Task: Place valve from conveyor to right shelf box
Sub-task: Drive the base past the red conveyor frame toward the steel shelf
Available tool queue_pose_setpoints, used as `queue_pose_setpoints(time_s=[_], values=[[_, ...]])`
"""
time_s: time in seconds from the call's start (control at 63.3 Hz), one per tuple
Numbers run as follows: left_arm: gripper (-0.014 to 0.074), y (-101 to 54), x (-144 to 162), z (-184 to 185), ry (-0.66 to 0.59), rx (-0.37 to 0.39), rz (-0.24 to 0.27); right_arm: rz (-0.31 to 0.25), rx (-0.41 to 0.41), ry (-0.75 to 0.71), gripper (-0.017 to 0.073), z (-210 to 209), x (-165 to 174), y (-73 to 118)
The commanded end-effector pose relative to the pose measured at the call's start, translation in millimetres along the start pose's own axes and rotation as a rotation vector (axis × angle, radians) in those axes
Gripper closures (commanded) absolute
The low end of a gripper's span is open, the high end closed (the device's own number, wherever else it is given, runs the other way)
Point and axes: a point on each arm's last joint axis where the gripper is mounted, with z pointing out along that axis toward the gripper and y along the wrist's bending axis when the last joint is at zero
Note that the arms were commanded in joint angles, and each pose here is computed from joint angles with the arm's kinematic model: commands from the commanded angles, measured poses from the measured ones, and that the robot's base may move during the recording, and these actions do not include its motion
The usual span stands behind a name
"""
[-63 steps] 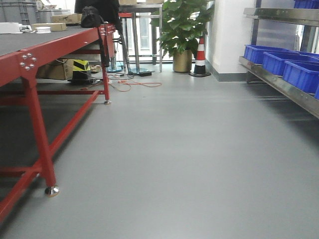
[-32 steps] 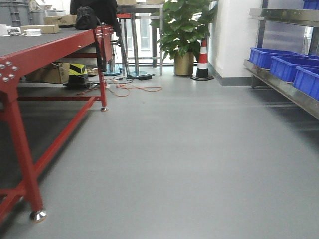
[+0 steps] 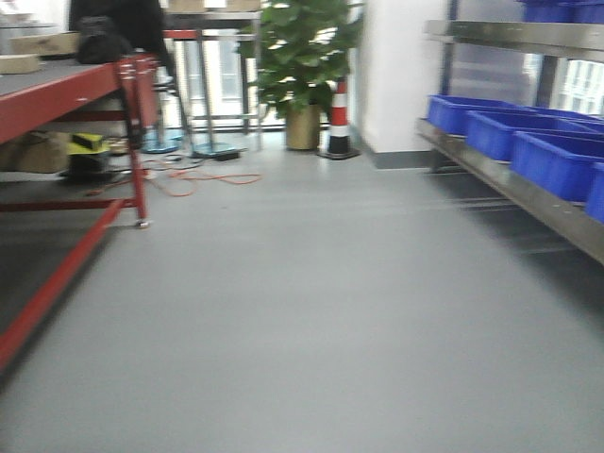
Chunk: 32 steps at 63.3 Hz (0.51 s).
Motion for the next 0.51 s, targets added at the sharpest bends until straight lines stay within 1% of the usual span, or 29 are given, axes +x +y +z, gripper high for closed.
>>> queue_pose_setpoints(time_s=[0.0,0.489], values=[[0.0704,-1.2,-7.0,-5.7,-0.070,0.001,-0.012,-0.014,0.011,-0.099,0.0713,-9.7,-10.8,-0.4],[0.0704,-1.2,-7.0,-5.7,-0.070,0.001,-0.012,-0.014,0.011,-0.099,0.0713,-9.7,-10.8,-0.4]])
